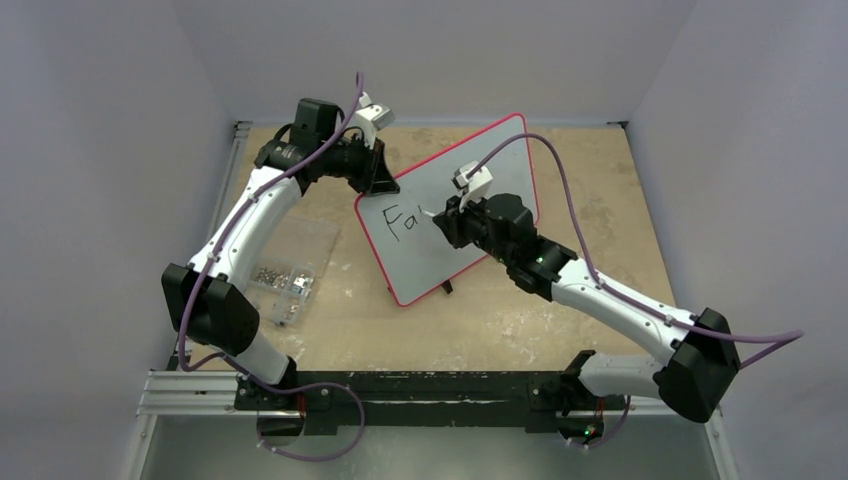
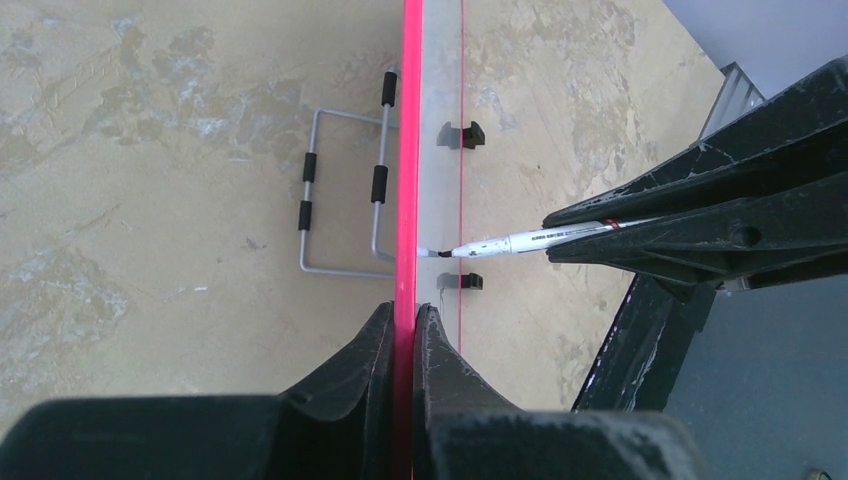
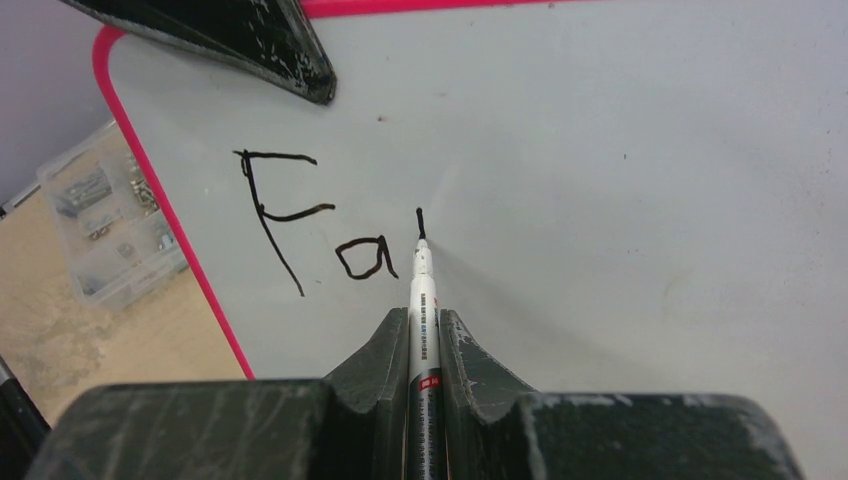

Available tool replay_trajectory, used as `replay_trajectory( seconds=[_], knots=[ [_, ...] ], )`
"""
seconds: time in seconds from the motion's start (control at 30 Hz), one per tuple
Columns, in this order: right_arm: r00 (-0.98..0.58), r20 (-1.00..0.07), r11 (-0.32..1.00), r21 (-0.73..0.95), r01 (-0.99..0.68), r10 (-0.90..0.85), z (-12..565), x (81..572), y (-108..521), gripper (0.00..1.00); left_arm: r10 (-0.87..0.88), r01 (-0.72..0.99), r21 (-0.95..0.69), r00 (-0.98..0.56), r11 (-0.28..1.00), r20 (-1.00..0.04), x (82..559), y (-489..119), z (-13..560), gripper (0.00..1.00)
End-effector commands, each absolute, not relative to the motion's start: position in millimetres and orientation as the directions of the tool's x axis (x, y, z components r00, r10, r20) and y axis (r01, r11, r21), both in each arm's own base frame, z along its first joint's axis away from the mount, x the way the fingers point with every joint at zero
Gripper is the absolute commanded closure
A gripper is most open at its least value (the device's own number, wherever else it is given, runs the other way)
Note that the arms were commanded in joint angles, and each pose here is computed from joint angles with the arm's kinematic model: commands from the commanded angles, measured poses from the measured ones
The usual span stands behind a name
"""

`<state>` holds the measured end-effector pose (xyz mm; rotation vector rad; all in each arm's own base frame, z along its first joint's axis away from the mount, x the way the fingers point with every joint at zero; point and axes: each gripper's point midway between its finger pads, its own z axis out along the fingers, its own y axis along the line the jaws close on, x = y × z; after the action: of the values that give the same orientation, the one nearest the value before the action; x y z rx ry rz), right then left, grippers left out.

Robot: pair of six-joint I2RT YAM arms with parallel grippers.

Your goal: Write a sentence on the whiteboard

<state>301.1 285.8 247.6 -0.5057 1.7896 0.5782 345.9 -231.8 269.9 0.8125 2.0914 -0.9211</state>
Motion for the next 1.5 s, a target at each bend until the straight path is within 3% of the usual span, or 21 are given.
replay_trajectory(
  seconds=[0.0,0.73,1.47],
  knots=[
    [-0.286,-0.956,0.791,0.128,-0.598,-0.061,238.8,294.8,276.5,1.00,0.268,0.775,-0.245,-0.468,0.583,-0.842,356.4,-224.5,285.2,1.00],
    [-0.198,-0.980,0.753,0.132,-0.644,0.002,312.8,298.6,290.1,1.00,0.266,0.779,-0.247,-0.465,0.576,-0.844,354.8,-225.5,287.3,1.00],
    [-0.257,-0.966,0.798,0.124,-0.589,-0.039,274.1,316.2,292.8,1.00,0.238,0.780,-0.280,-0.475,0.560,-0.847,353.4,-231.0,290.3,1.00]
  ],
)
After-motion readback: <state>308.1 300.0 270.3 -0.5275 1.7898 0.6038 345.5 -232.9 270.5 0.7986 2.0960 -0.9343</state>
